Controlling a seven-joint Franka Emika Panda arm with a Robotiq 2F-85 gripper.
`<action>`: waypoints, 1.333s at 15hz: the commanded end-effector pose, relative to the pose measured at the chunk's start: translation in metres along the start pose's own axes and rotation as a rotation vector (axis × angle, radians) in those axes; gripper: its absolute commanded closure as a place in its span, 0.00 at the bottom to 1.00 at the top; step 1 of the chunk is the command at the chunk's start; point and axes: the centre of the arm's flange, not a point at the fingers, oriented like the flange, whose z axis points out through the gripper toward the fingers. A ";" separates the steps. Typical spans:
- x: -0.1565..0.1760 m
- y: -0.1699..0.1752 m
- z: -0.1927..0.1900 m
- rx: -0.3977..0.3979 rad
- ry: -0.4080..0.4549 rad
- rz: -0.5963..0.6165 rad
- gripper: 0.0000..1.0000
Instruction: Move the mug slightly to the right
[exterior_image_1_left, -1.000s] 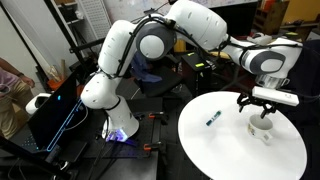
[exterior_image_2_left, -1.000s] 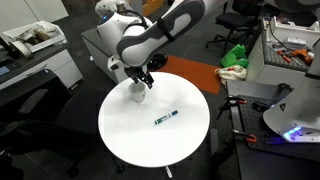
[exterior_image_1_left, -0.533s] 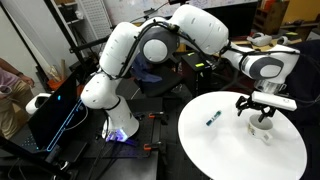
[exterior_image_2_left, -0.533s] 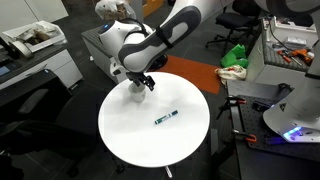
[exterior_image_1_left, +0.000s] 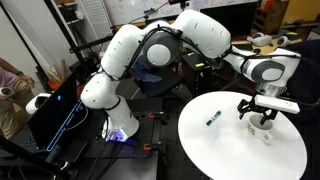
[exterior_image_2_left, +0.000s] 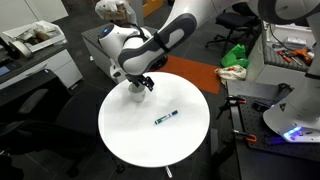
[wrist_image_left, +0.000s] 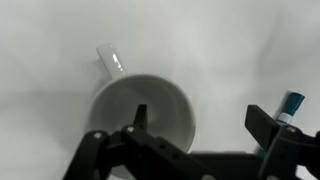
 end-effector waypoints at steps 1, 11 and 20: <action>0.000 0.017 -0.002 -0.011 -0.011 -0.032 0.00; 0.001 0.028 0.010 0.016 -0.012 -0.011 0.00; 0.005 0.025 0.016 0.038 -0.020 -0.007 0.09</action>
